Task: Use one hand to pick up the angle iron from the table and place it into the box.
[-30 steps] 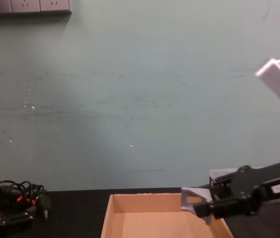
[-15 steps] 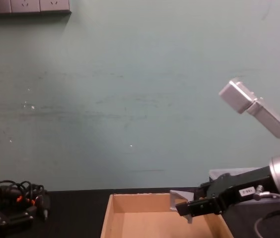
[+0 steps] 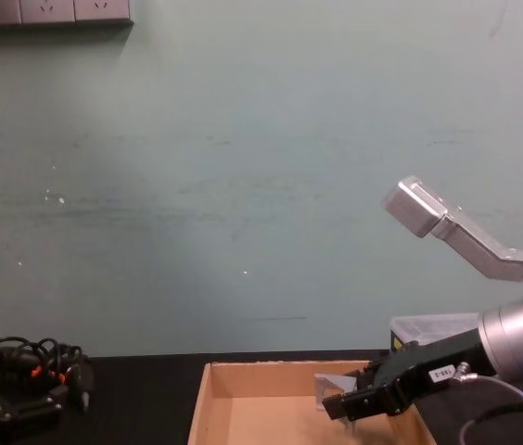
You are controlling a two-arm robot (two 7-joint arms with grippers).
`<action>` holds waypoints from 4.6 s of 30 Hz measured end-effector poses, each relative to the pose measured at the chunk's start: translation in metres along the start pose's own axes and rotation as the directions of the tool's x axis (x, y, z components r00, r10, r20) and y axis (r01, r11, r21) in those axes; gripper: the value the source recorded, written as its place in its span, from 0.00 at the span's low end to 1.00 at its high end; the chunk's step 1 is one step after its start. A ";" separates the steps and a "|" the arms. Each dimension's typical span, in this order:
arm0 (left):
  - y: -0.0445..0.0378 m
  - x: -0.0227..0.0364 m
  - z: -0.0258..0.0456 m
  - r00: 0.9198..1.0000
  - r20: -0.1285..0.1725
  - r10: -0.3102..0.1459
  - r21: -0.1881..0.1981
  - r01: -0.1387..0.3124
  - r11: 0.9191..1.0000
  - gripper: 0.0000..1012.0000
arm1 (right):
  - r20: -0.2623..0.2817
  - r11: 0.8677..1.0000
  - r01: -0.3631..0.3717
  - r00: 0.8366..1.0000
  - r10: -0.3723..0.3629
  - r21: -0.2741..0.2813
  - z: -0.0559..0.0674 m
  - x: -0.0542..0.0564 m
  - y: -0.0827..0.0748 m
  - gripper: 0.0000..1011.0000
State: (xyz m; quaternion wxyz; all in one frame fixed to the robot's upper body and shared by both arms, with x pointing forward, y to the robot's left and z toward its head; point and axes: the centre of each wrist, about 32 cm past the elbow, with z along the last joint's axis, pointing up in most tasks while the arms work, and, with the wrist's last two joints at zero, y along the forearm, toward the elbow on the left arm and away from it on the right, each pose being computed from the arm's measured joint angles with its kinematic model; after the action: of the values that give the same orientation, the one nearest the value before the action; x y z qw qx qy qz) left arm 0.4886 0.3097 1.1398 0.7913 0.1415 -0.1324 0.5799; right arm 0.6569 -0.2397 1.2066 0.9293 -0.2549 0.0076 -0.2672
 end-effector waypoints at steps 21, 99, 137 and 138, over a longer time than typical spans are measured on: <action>0.0000 0.0000 0.0000 1.000 0.000 0.000 0.000 0.000 1.000 1.00 | 0.003 1.000 -0.003 1.000 0.003 0.003 0.000 0.000 -0.001 0.83; 0.0000 0.0000 0.0000 1.000 0.000 0.000 0.000 0.000 1.000 1.00 | -0.095 0.992 -0.123 0.988 0.125 0.036 -0.070 -0.083 -0.118 0.99; 0.0000 0.0000 0.0000 1.000 0.000 0.000 0.000 0.000 1.000 1.00 | -0.079 0.995 -0.102 0.992 0.101 -0.008 -0.070 -0.083 -0.094 0.99; 0.0000 0.0000 0.0000 1.000 0.000 0.000 0.000 0.000 1.000 1.00 | -0.079 0.995 -0.102 0.992 0.101 -0.008 -0.070 -0.083 -0.094 0.99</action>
State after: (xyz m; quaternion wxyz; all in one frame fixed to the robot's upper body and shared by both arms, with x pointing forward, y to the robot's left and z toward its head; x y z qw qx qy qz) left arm 0.4886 0.3097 1.1398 0.7913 0.1415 -0.1325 0.5799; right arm 0.5289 -0.2997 1.1810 0.9391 -0.2488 0.0587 -0.2295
